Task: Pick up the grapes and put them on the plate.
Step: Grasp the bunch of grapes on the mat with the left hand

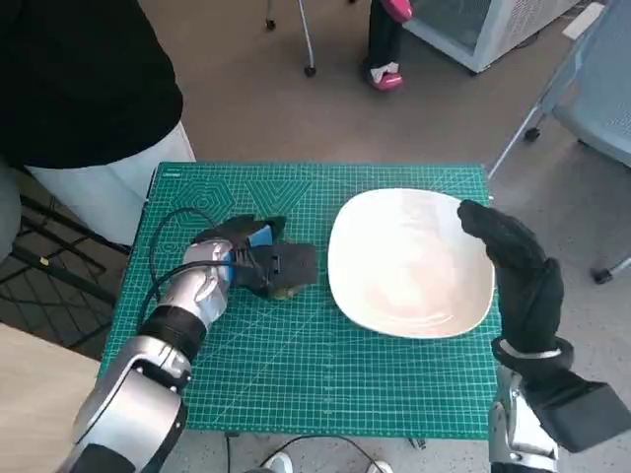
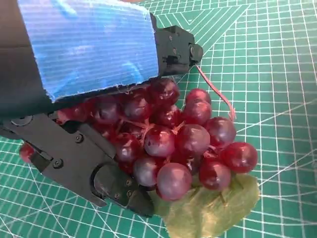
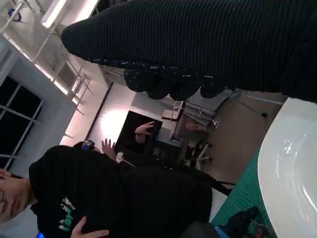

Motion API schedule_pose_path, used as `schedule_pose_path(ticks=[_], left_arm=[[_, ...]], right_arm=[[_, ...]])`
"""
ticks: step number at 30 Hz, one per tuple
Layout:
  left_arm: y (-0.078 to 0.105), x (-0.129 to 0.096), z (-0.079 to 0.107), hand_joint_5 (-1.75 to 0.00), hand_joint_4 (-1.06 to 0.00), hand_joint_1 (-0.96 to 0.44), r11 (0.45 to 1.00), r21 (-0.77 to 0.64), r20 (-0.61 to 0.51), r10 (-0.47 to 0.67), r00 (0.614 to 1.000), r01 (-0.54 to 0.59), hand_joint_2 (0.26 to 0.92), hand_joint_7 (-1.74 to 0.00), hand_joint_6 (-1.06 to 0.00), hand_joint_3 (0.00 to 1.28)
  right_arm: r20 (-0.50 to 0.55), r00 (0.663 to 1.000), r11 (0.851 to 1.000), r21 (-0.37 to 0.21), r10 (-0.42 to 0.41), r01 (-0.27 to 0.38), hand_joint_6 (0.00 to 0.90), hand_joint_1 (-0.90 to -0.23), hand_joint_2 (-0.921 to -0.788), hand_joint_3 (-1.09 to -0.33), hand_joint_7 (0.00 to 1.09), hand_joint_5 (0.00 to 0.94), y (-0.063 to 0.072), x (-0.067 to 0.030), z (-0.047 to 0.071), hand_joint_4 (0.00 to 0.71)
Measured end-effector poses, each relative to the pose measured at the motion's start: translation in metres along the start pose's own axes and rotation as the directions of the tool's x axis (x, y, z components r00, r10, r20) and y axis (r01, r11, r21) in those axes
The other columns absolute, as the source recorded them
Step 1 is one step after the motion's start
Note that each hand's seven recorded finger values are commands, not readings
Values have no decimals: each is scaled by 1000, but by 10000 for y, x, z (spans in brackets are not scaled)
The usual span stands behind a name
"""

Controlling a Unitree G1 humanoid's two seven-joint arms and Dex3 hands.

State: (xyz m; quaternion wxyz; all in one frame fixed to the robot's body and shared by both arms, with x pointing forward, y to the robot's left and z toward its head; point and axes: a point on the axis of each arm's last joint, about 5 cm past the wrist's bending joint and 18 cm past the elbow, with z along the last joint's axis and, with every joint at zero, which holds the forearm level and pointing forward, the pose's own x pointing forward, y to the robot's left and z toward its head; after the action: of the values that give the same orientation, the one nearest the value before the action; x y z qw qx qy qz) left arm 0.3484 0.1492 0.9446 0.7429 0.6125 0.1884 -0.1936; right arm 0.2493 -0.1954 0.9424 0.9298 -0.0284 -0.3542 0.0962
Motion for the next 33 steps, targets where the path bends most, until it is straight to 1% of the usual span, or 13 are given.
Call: schedule_pose_path(ticks=[5, 19, 21, 22, 23, 25, 26, 27, 28, 29, 31, 32, 33], left_arm=[[-11, 3, -9, -13, -114, -35, 1000, -20, 11, 7, 1000, -7, 750, -21, -303, 13], [-27, 8, -9, -17, -182, 5, 1000, -4, 16, 11, 1000, -11, 761, -10, -332, 11], [-27, 7, -6, -26, -228, 23, 1000, -2, 18, 14, 1000, -14, 775, -16, -358, 16], [-28, 7, -4, -40, -280, 35, 1000, 0, 20, 18, 1000, -18, 791, -20, -384, 23], [-28, 8, -2, -175, -335, 71, 1000, 2, 23, 22, 999, -22, 815, -28, -425, 49], [-32, 8, 4, -628, -423, 174, 999, 10, 29, 34, 999, -34, 865, -49, -523, 128], [-35, 8, 6, -893, -445, 233, 999, 16, 32, 43, 999, -43, 884, -65, -577, 166], [-37, 9, 9, -1047, -464, 268, 998, 23, 35, 53, 998, -54, 895, -81, -621, 183], [-40, 9, 11, -1133, -489, 293, 997, 31, 39, 66, 997, -68, 902, -109, -664, 184], [-43, 9, 13, -1199, -512, 281, 996, 38, 43, 80, 996, -81, 908, -232, -682, 180], [-48, 9, 17, -1268, -537, 193, 993, 54, 50, 104, 993, -106, 915, -607, -653, 172], [-50, 9, 20, -1304, -537, 129, 991, 63, 53, 113, 992, -116, 917, -809, -614, 174], [-52, 9, 23, -1342, -532, 91, 990, 73, 56, 121, 991, -125, 918, -920, -586, 181]], right_arm=[[0, 1000, 1000, 0, 1, 0, 110, -618, -921, -865, 363, 4, 0, 1, 1, 359], [0, 1000, 1000, 0, 1, -1, 116, -618, -921, -864, 358, 4, -2, 0, 1, 362], [0, 1000, 1000, 0, 1, -1, 117, -618, -921, -864, 357, 4, -2, 0, 1, 362], [0, 1000, 1000, 0, 1, -1, 117, -618, -921, -865, 357, 4, -2, 0, 1, 363], [0, 1000, 1000, 0, 1, -1, 118, -618, -921, -865, 357, 4, -2, 0, 1, 363], [0, 1000, 1000, 0, 1, -1, 118, -617, -921, -865, 357, 4, -2, 0, 1, 363], [0, 1000, 1000, 0, 1, -1, 118, -617, -921, -865, 357, 4, -2, 0, 1, 363], [0, 1000, 1000, 0, 1, -1, 119, -617, -921, -865, 356, 4, -2, 0, 1, 363], [0, 1000, 1000, 0, 1, -1, 119, -617, -921, -865, 356, 4, -2, 0, 1, 363], [1, 1000, 1000, 0, 1, -1, 119, -617, -921, -865, 356, 4, -2, 0, 1, 363], [1, 1000, 1000, 1, 1, -1, 119, -617, -921, -865, 355, 4, -3, 0, 1, 364], [1, 1000, 1000, 1, 0, 0, 119, -617, -921, -865, 355, 4, -4, 0, 1, 365], [1, 1000, 1000, 1, 0, 0, 120, -617, -921, -865, 355, 4, -5, 0, 1, 365]])
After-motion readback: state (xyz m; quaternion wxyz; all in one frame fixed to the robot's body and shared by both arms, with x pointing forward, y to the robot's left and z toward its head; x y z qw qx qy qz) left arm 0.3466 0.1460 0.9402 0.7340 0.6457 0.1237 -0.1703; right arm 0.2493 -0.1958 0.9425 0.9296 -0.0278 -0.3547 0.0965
